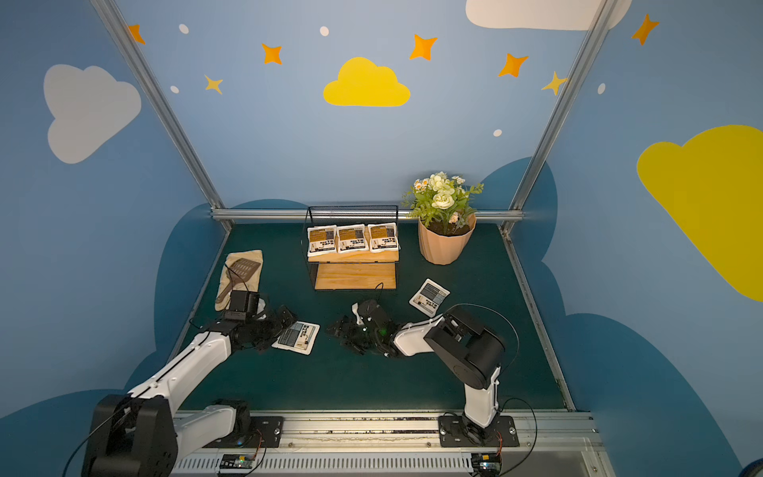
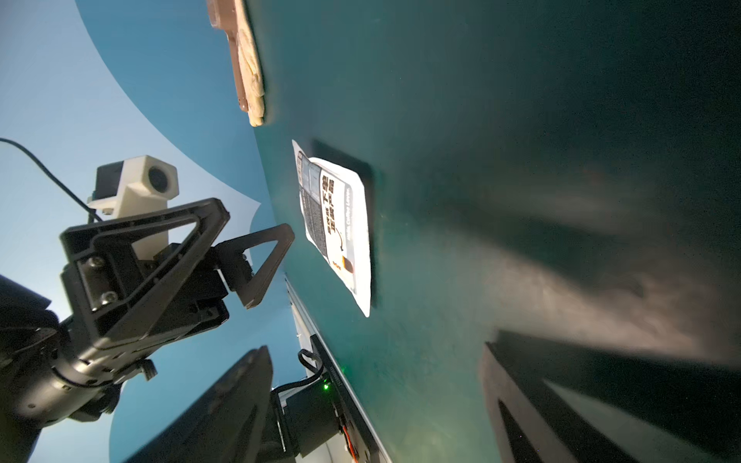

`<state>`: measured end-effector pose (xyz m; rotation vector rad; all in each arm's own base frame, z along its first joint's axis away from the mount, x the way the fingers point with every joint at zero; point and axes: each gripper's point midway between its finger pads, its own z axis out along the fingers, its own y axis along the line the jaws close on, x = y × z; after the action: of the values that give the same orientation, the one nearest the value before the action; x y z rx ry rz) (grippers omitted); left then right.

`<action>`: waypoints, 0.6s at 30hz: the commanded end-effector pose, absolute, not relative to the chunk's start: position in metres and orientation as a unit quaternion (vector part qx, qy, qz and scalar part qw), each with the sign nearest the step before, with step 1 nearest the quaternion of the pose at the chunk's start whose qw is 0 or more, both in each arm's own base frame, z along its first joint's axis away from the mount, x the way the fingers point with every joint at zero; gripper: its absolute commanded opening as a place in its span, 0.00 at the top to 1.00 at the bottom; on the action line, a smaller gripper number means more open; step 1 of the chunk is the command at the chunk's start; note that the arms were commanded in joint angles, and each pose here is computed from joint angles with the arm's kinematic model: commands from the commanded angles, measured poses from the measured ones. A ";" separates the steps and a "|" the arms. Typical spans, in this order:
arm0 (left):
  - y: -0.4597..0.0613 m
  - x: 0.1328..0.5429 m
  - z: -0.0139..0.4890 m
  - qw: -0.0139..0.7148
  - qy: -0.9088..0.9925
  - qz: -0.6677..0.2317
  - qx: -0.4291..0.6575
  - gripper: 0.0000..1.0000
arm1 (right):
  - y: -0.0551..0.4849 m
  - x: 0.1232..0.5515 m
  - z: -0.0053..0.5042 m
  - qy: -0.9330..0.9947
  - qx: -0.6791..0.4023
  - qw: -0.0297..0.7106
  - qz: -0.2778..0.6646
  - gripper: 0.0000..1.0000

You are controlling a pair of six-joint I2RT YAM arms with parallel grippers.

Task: Place the bagged coffee beans on the shelf by color
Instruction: Pick up the bagged coffee beans at the center of the board.

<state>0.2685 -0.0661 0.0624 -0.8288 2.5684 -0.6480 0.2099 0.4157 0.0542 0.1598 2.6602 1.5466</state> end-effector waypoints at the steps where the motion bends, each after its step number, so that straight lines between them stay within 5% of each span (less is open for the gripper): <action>1: -0.075 0.275 0.061 0.183 0.907 -0.254 -0.283 0.00 | 0.429 0.205 0.058 0.857 0.048 0.024 0.513 0.15; 18: -0.071 0.264 0.035 0.167 0.911 -0.239 -0.291 0.00 | 0.471 0.202 0.034 0.859 0.053 0.004 0.509 0.29</action>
<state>0.2704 -0.0716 0.0407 -0.8241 2.5792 -0.6896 0.2035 0.4657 0.0488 0.1441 2.6597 1.6272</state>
